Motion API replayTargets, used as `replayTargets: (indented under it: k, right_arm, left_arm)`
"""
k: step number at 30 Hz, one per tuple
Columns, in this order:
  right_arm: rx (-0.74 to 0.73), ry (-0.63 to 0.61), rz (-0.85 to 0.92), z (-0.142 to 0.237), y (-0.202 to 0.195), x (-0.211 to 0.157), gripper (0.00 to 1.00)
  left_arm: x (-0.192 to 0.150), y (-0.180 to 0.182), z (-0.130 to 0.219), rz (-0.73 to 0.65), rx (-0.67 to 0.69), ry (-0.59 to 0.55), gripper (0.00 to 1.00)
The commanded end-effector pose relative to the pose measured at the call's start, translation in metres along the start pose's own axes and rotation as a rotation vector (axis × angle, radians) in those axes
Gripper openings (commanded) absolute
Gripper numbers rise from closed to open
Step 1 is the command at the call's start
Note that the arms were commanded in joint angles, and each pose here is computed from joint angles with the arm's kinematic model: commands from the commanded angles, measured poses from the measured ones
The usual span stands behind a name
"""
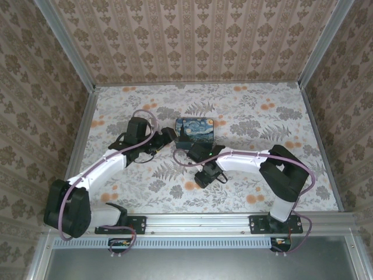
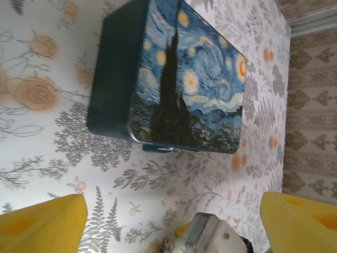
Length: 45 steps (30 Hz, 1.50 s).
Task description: Unlock a padlock with a key
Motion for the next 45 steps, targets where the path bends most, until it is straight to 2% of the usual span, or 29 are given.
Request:
replayTargets:
  k: [1, 11, 15, 24, 33, 45]
  right_arm:
    - [-0.054, 0.003, 0.033, -0.007, -0.002, 0.006, 0.53]
    - [-0.053, 0.024, 0.069, -0.016, 0.006, 0.021, 0.48]
    - [-0.045, 0.034, 0.076, -0.016, 0.009, 0.024, 0.40]
    - [-0.019, 0.062, 0.059, -0.024, 0.010, 0.014, 0.17]
    - [-0.004, 0.069, 0.047, -0.022, 0.008, 0.005, 0.00]
    - [0.099, 0.003, -0.050, -0.004, 0.008, 0.009, 0.00]
  left_arm:
    - [0.001, 0.000, 0.003, 0.008, -0.022, -0.007, 0.87]
    - [0.000, 0.003, 0.001, 0.016, -0.035, -0.004, 0.87]
    - [-0.001, 0.004, -0.001, 0.020, -0.039, 0.002, 0.87]
    - [-0.002, 0.004, -0.002, 0.029, -0.046, 0.006, 0.87]
    - [-0.002, 0.004, -0.003, 0.034, -0.041, 0.010, 0.87]
    - [-0.005, 0.005, -0.005, 0.043, -0.037, 0.015, 0.87]
Point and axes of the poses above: each hand's point on the last joint's axis, 136 mm out from that joint toward the fingers, its own z axis back along the fingers, its own y axis along the line the jaws close on, x = y × z, the point moved 4 cm from there along z, back along the fingers, and after that the axes turned 15 degrees about -z, right-handed, at the moved point
